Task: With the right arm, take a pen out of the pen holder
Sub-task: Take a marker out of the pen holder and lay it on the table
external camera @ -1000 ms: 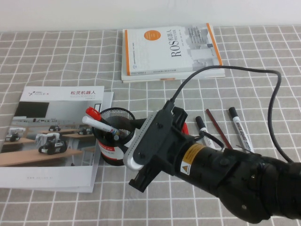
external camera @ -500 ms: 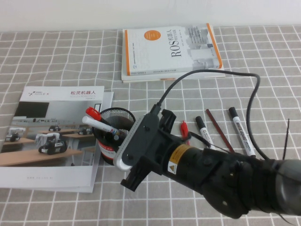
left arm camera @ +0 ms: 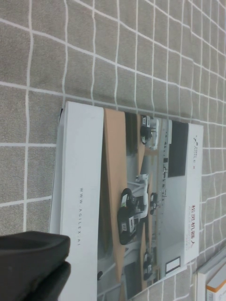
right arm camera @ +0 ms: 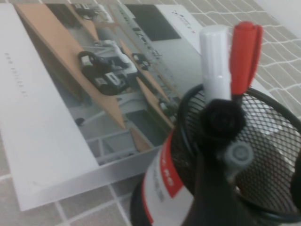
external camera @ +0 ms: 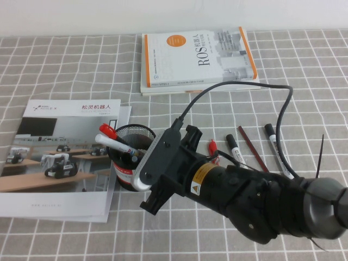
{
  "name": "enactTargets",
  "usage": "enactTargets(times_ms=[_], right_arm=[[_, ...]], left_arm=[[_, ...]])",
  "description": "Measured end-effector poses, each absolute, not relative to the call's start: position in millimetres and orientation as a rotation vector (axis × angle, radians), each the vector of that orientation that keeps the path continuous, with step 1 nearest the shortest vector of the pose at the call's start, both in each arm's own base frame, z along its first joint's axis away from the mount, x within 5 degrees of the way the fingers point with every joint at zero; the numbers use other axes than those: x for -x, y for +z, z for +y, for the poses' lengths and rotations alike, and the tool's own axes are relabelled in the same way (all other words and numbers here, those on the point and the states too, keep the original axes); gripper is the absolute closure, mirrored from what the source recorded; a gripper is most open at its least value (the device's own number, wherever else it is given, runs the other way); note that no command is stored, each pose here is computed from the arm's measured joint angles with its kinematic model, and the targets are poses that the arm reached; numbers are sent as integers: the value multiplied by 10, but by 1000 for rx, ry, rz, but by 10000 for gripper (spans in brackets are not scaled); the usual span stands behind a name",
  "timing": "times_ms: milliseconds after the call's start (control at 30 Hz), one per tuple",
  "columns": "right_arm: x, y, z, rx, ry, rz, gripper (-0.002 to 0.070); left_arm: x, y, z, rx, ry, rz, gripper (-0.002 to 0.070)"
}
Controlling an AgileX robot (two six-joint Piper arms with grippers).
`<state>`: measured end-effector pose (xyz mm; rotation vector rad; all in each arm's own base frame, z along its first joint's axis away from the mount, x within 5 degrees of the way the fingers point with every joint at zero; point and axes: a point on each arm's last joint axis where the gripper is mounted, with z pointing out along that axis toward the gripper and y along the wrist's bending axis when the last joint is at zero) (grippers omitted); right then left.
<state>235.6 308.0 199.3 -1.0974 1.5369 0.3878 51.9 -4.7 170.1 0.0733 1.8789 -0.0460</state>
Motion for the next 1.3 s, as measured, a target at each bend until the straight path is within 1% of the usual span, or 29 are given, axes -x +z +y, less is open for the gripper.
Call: enactTargets(times_ms=[233,700,1033,1300], right_arm=[[-2418,1986,3115,1088,384,1536,405],[-2452,1957,3150,1097,380,1550,414],[-2451,1955,3150,1100,379,1551,493],[-2442,2052,3138,1086,385,1531,503]], left_arm=[[-519,1701,-47,-73,-46,1879,678],[-519,1701,-47,-73,-46,1879,678],[-519,1701,-47,-73,-46,1879,678],[-519,1701,-47,-73,-46,1879,678]])
